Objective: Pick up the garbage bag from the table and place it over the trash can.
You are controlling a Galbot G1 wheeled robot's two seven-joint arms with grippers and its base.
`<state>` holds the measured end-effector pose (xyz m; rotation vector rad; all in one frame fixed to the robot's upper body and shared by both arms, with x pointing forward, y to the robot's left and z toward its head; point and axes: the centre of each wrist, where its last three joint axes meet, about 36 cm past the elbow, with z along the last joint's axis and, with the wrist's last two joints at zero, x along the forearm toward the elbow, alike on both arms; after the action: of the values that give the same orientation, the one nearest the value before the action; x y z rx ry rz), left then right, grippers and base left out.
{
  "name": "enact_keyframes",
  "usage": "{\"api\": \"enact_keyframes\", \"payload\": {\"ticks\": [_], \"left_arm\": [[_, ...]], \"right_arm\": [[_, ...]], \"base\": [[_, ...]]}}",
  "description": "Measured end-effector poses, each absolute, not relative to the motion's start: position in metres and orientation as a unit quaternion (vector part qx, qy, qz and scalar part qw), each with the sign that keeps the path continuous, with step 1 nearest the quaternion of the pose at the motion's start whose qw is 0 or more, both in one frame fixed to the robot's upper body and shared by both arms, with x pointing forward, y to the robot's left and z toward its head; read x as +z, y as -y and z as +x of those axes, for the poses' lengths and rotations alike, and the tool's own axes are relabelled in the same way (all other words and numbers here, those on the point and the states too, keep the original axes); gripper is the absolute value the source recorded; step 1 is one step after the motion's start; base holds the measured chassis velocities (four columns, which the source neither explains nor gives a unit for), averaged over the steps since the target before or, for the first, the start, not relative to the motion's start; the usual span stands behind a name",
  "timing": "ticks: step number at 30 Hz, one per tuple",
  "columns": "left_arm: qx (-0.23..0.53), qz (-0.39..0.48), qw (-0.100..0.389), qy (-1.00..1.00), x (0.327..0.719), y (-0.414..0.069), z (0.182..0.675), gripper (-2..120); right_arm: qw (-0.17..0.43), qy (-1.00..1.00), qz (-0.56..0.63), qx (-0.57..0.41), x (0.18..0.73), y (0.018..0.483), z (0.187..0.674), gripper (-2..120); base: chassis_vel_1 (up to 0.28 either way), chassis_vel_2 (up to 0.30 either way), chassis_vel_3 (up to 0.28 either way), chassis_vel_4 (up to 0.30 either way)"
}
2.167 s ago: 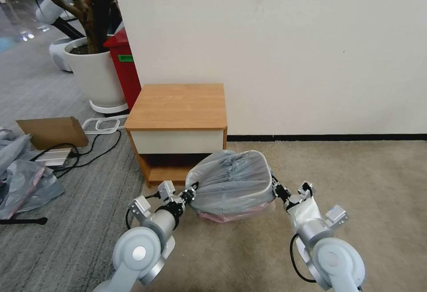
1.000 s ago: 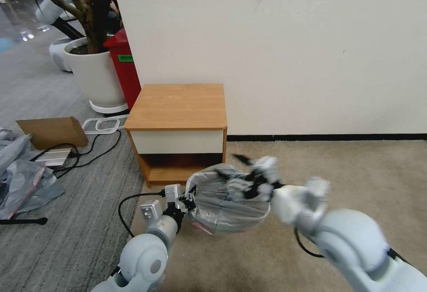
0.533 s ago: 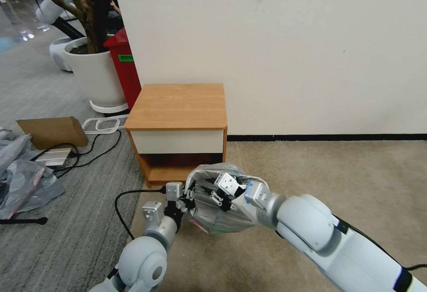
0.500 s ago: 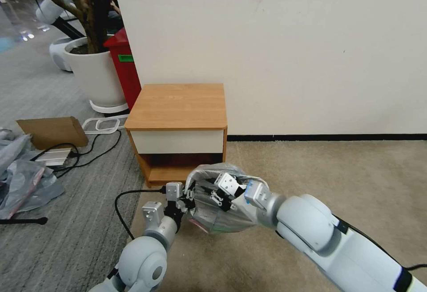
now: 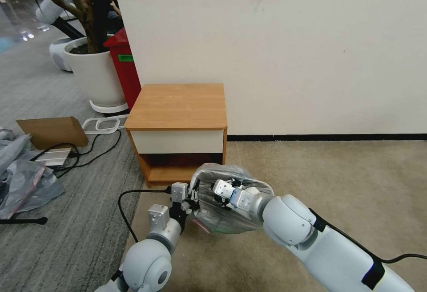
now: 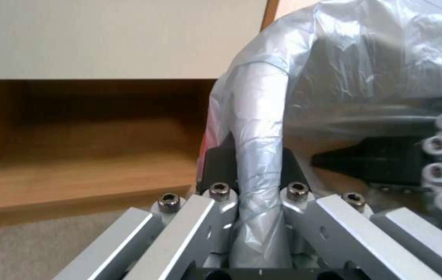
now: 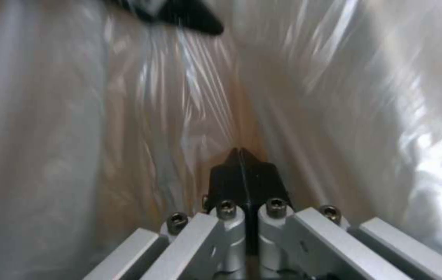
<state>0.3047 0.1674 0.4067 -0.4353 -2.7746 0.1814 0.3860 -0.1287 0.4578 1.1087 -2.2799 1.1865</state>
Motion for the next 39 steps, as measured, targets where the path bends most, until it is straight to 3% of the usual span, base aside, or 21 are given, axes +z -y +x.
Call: {"api": "enact_keyframes", "payload": {"ticks": [39], "left_arm": [[0.059, -0.185, 0.135, 0.972, 0.41, -0.151, 0.297, 4]], "right_arm": [[0.246, 0.766, 0.364, 0.469, 0.386, 0.12, 0.428, 0]], "base": [[0.0, 0.0, 0.0, 0.0]]}}
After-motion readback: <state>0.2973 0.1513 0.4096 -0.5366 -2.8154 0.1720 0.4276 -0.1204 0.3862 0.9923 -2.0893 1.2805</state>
